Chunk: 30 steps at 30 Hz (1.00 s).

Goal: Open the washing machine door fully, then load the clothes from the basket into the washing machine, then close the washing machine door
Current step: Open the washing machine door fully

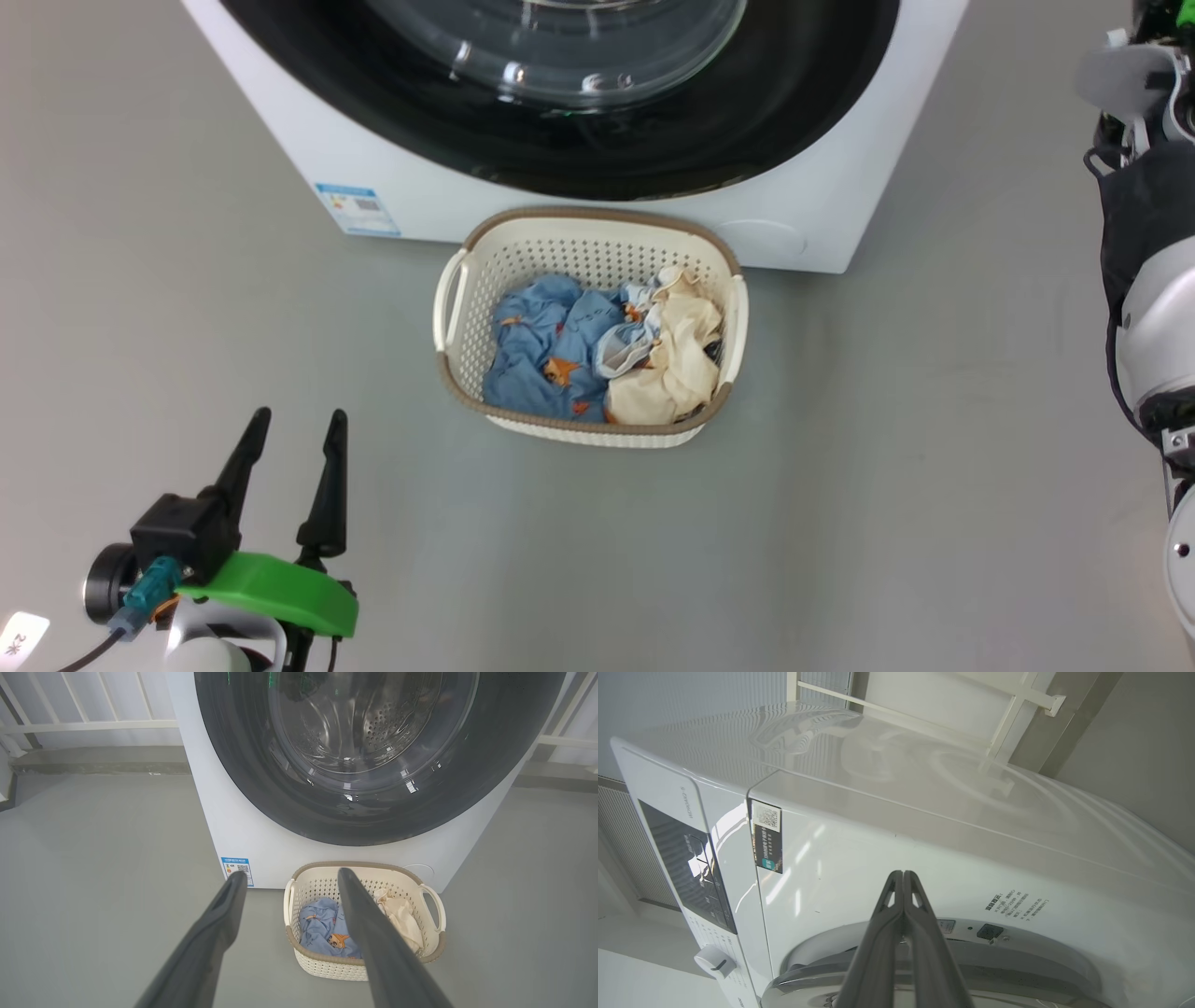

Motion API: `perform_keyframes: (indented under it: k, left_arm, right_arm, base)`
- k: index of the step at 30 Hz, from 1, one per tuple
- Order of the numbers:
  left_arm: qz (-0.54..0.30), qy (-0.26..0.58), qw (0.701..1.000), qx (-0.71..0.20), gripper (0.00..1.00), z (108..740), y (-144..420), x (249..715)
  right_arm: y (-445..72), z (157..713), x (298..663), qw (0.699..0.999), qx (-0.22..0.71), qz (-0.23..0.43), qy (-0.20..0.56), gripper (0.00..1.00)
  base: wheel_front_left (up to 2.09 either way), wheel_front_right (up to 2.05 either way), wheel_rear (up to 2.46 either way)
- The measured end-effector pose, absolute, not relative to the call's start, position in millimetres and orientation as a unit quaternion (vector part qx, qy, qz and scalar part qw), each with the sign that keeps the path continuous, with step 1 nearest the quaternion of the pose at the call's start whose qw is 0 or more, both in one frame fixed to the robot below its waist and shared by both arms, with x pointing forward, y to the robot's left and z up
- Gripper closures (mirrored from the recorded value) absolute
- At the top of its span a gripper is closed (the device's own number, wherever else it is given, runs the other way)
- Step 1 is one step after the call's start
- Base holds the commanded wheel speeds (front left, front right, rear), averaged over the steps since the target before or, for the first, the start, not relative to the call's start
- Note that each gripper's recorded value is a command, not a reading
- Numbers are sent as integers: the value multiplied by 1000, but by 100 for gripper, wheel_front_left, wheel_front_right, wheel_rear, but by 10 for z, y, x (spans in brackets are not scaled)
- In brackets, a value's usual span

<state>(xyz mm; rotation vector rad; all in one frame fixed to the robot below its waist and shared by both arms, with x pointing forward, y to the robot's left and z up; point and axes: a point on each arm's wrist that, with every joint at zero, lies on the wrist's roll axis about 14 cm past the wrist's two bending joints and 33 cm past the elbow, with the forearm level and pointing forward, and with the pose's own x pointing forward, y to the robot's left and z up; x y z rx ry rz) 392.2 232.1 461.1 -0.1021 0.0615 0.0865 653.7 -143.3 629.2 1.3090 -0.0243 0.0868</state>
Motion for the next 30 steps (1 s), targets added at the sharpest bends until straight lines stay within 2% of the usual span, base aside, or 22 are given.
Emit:
perform_keyframes:
  k: [9, 30]
  left_arm:
    - [58, 42, 996, -51, 0, 4527, 2404, 3940]
    - [73, 65, 993, -62, 0, 4341, 2448, 3991]
  right_arm:
    - [-1025, 6064, 6735, 783, 615, 72, 53, 100]
    - [-797, 5756, 7000, 792, 596, 84, 107, 100]
  base:
    - [0, 0, 0]
    - [0, 0, 0]
